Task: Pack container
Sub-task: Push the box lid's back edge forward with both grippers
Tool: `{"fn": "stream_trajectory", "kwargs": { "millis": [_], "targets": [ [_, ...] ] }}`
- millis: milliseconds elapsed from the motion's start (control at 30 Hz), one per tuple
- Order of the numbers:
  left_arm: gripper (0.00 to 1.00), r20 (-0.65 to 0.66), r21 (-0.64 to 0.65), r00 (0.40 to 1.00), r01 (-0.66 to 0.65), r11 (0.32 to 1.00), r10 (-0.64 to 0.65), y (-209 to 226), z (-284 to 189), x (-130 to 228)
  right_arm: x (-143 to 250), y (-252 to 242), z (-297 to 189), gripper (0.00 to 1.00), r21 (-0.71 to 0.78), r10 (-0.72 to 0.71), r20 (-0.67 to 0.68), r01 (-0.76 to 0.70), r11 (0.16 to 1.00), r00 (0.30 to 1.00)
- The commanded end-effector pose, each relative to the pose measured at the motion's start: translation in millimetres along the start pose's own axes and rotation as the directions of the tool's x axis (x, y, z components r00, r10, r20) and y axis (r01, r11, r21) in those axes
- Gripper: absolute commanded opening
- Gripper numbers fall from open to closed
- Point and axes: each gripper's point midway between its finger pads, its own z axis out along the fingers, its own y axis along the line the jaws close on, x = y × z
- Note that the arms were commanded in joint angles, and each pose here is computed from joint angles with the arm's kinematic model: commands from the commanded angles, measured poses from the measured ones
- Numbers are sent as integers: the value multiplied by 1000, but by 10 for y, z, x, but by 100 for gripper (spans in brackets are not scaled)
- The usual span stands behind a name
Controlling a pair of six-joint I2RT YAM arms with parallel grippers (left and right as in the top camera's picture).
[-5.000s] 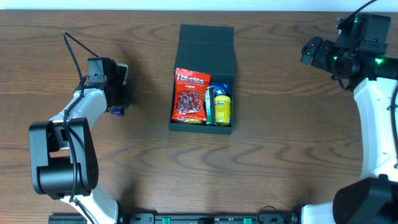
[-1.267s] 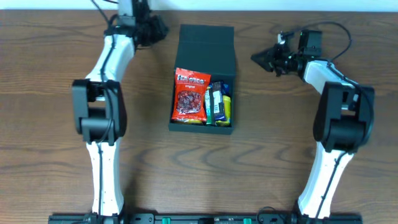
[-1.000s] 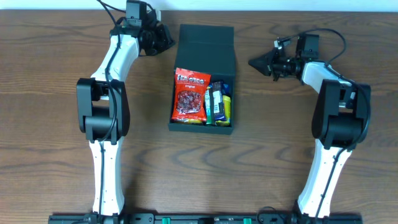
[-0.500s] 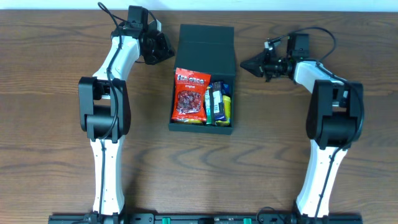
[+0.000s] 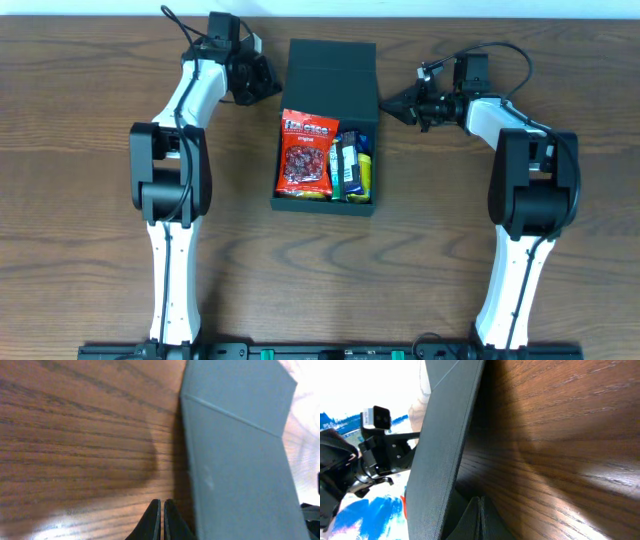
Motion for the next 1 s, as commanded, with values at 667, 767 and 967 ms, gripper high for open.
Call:
{"fn": "stream_trajectory", "kwargs": {
  "millis": [667, 767, 967],
  "targets": [
    [6, -22, 38, 1000, -15, 999, 16, -67, 201, 84, -52, 131, 90, 2, -14, -62, 17, 62, 998, 998],
    [5, -23, 38, 1000, -15, 999, 16, -70, 203, 87, -49, 131, 91, 2, -14, -61, 16, 61, 998, 998],
    [5, -38, 26, 999, -5, 1000, 6, -39, 206, 128, -34, 132, 105, 2, -12, -59, 12, 59, 998, 998]
  ]
}}
